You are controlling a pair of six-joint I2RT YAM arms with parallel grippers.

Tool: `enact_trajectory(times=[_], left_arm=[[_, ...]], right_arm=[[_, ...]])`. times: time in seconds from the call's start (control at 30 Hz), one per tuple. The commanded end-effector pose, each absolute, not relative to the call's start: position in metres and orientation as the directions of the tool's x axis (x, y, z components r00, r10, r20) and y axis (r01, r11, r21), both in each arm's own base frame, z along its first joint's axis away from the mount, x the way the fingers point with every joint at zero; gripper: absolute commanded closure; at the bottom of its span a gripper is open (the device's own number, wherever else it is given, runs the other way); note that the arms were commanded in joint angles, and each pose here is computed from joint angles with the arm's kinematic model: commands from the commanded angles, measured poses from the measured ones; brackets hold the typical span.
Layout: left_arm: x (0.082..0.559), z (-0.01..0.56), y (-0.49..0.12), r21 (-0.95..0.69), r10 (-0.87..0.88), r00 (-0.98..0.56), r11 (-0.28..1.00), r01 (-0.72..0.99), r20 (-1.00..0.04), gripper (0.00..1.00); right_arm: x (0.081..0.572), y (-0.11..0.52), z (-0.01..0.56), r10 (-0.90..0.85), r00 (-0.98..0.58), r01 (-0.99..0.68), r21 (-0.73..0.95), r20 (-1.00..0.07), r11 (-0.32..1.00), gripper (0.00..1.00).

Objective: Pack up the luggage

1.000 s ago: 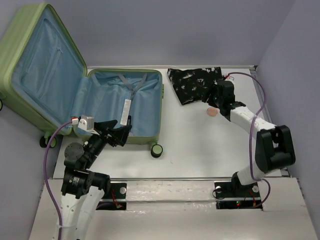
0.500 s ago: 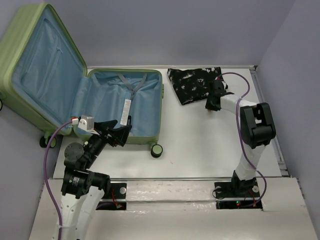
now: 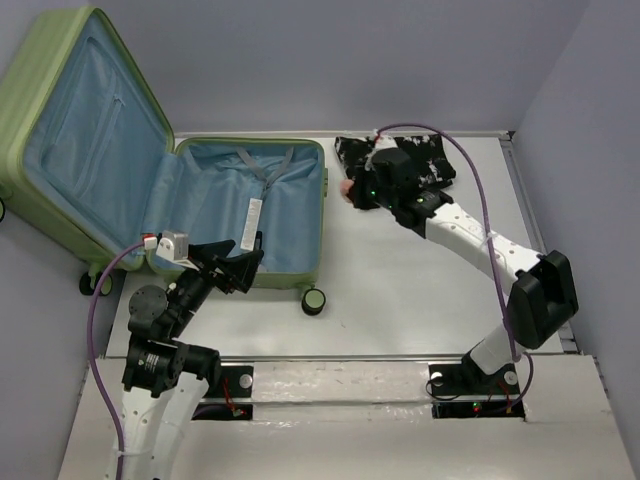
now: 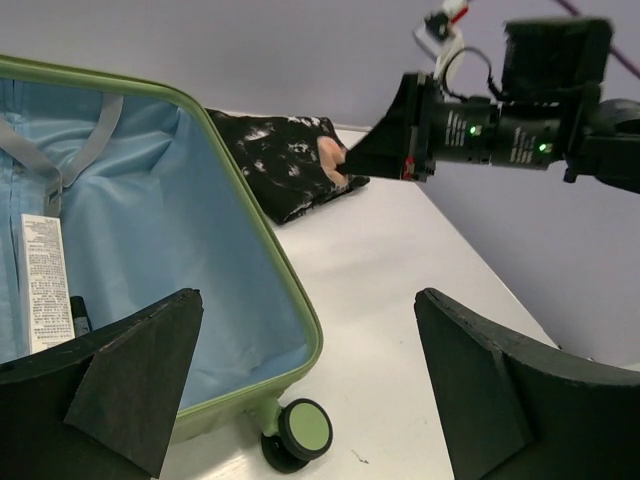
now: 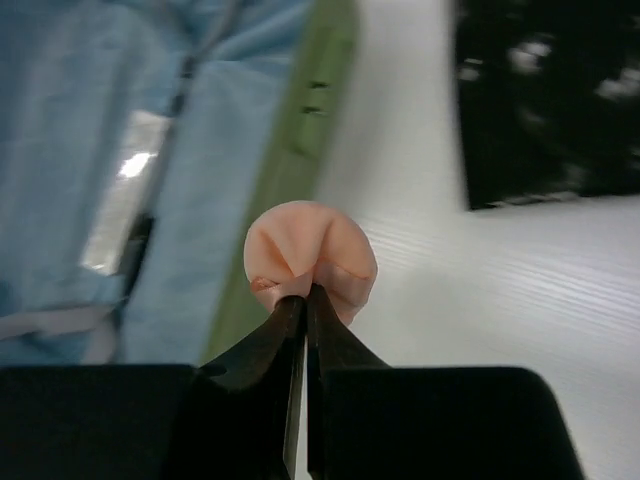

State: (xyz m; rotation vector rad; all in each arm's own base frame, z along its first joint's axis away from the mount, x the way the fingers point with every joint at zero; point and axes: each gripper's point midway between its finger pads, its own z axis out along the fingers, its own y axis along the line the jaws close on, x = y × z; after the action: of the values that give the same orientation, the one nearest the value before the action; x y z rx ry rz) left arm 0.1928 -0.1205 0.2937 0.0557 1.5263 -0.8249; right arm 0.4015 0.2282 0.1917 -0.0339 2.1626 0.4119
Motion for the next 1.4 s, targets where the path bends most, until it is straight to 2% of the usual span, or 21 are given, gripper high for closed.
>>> enact_trajectory(times=[0.0, 0.07, 0.1, 0.17, 0.2, 0.27, 0.43, 0.5, 0.67, 0.77, 0.83, 0.97, 1.0, 1.07, 1.1, 1.2, 1.23, 1.27, 1.3, 1.33, 1.37], left_arm=[[0.185, 0.319, -0.122, -0.429, -0.448, -0.109, 0.718, 0.548, -0.887, 0.01], [0.185, 0.319, -0.122, -0.429, -0.447, -0.108, 0.720, 0.545, -0.888, 0.01], [0.186, 0.318, -0.121, -0.431, -0.447, -0.109, 0.722, 0.542, -0.888, 0.01], [0.186, 0.318, -0.121, -0.432, -0.448, -0.111, 0.724, 0.538, -0.887, 0.01], [0.185, 0.319, -0.121, -0.430, -0.448, -0.108, 0.722, 0.541, -0.887, 0.01], [0.185, 0.319, -0.121, -0.430, -0.448, -0.106, 0.722, 0.542, -0.888, 0.01], [0.186, 0.317, -0.123, -0.433, -0.447, -0.118, 0.717, 0.547, -0.887, 0.01], [0.187, 0.316, -0.123, -0.440, -0.449, -0.126, 0.716, 0.542, -0.885, 0.01], [0.190, 0.313, -0.124, -0.447, -0.448, -0.140, 0.714, 0.538, -0.883, 0.01], [0.191, 0.311, -0.125, -0.450, -0.445, -0.149, 0.713, 0.538, -0.883, 0.01], [0.191, 0.310, -0.127, -0.450, -0.442, -0.155, 0.710, 0.542, -0.883, 0.01], [0.193, 0.308, -0.128, -0.453, -0.438, -0.168, 0.707, 0.542, -0.883, 0.01], [0.194, 0.308, -0.128, -0.455, -0.439, -0.168, 0.707, 0.542, -0.883, 0.01], [0.194, 0.307, -0.129, -0.456, -0.437, -0.174, 0.705, 0.542, -0.882, 0.01], [0.194, 0.307, -0.130, -0.460, -0.438, -0.181, 0.700, 0.546, -0.881, 0.01], [0.196, 0.304, -0.137, -0.472, -0.434, -0.210, 0.679, 0.562, -0.876, 0.01], [0.194, 0.303, -0.141, -0.477, -0.428, -0.231, 0.662, 0.578, -0.874, 0.01], [0.195, 0.304, -0.144, -0.489, -0.436, -0.243, 0.647, 0.585, -0.867, 0.01], [0.194, 0.310, -0.147, -0.491, -0.448, -0.237, 0.623, 0.609, -0.862, 0.01], [0.192, 0.309, -0.157, -0.536, -0.462, -0.297, 0.567, 0.625, -0.835, 0.01], [0.196, 0.306, -0.163, -0.560, -0.469, -0.327, 0.542, 0.627, -0.821, 0.05]], right_arm=[[0.386, 0.344, 0.269, 0.148, -0.535, -0.468, 0.438, -0.832, 0.768, 0.84], [0.387, 0.373, 0.255, 0.102, -0.569, -0.509, 0.447, -0.816, 0.736, 0.50], [0.390, 0.378, 0.262, 0.103, -0.571, -0.510, 0.451, -0.815, 0.732, 0.24], [0.403, 0.366, 0.255, 0.120, -0.564, -0.456, 0.429, -0.817, 0.780, 0.13], [0.407, 0.354, 0.245, 0.129, -0.575, -0.420, 0.426, -0.808, 0.801, 0.11], [0.423, 0.322, 0.240, 0.185, -0.589, -0.350, 0.454, -0.787, 0.819, 0.14], [0.463, 0.228, 0.184, 0.302, -0.601, -0.070, 0.425, -0.740, 0.903, 0.24], [0.478, 0.192, 0.163, 0.358, -0.600, 0.033, 0.425, -0.716, 0.905, 0.23], [0.513, 0.157, 0.115, 0.444, -0.615, 0.172, 0.438, -0.652, 0.882, 0.17], [0.530, 0.143, 0.085, 0.499, -0.627, 0.241, 0.460, -0.598, 0.855, 0.16], [0.539, 0.138, 0.074, 0.538, -0.624, 0.280, 0.481, -0.567, 0.831, 0.20], [0.538, 0.126, 0.041, 0.583, -0.632, 0.360, 0.472, -0.512, 0.805, 0.28], [0.538, 0.122, 0.034, 0.590, -0.631, 0.373, 0.469, -0.504, 0.800, 0.39], [0.529, 0.116, 0.023, 0.600, -0.626, 0.402, 0.454, -0.497, 0.795, 0.70], [0.531, 0.114, 0.036, 0.613, -0.591, 0.397, 0.472, -0.525, 0.787, 0.81], [0.503, 0.097, 0.029, 0.628, -0.557, 0.429, 0.459, -0.543, 0.778, 0.82], [0.496, 0.090, 0.048, 0.632, -0.519, 0.427, 0.466, -0.576, 0.775, 0.82], [0.469, 0.082, 0.030, 0.627, -0.537, 0.457, 0.430, -0.564, 0.778, 0.82], [0.462, 0.073, 0.033, 0.638, -0.514, 0.468, 0.436, -0.573, 0.769, 0.82], [0.454, 0.060, 0.037, 0.661, -0.480, 0.488, 0.451, -0.576, 0.747, 0.83], [0.432, 0.051, 0.040, 0.676, -0.461, 0.492, 0.469, -0.574, 0.734, 0.83]])
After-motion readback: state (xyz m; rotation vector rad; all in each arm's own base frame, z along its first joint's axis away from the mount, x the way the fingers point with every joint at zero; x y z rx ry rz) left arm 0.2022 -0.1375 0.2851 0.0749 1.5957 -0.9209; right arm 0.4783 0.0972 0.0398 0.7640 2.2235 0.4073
